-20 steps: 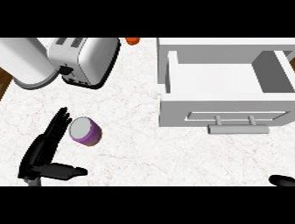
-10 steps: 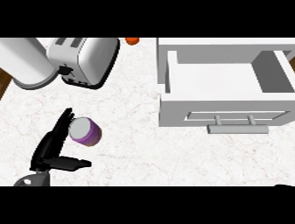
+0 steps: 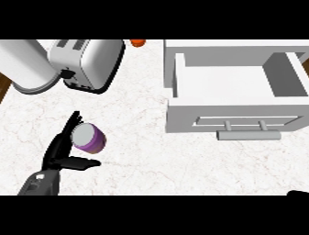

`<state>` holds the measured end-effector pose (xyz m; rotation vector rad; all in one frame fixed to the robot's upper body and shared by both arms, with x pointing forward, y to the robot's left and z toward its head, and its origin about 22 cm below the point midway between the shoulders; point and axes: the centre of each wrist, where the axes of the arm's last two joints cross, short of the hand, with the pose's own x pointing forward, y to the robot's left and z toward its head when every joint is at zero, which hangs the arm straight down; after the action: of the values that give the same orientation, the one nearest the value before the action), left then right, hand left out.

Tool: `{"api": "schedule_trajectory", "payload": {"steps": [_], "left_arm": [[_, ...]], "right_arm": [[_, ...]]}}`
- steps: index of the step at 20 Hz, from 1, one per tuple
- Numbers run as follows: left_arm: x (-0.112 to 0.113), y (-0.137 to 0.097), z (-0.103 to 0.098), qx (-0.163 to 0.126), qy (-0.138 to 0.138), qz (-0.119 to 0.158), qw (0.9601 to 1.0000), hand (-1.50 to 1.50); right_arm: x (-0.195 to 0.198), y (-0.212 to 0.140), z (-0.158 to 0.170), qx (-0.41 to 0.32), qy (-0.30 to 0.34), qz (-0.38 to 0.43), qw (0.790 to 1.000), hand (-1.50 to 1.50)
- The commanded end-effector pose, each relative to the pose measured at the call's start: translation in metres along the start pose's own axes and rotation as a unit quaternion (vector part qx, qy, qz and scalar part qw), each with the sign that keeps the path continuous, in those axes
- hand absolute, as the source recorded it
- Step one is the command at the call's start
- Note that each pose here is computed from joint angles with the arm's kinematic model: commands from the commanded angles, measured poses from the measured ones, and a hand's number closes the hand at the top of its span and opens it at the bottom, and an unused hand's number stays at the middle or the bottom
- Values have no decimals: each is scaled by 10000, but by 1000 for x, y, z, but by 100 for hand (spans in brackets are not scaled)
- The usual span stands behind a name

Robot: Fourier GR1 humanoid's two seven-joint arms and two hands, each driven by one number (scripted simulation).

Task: Pick up the can, place it into the drawer and close the drawer

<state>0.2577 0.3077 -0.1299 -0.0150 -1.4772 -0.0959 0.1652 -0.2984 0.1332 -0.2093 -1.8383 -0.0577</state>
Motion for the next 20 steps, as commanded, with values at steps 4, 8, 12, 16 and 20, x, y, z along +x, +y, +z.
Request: {"api": "schedule_trajectory", "payload": {"steps": [4,8,12,16,20], "left_arm": [[4,14,-19,-14,-133,67,9999,-150],[-11,-15,-16,-394,-170,61,9991,-150],[2,-19,-36,-802,-53,132,9967,-150],[15,-19,-50,-1058,-112,474,9932,150],[10,-15,-41,-1267,-221,626,9897,150]], "right_arm": [[-6,3,1,128,-25,53,9999,-150],[14,6,0,82,44,-20,10000,-150],[4,6,-4,43,-26,7,10000,-150],[18,5,-5,-28,-82,12,10000,-150],[2,1,-5,-42,-30,81,10000,-150]]}}
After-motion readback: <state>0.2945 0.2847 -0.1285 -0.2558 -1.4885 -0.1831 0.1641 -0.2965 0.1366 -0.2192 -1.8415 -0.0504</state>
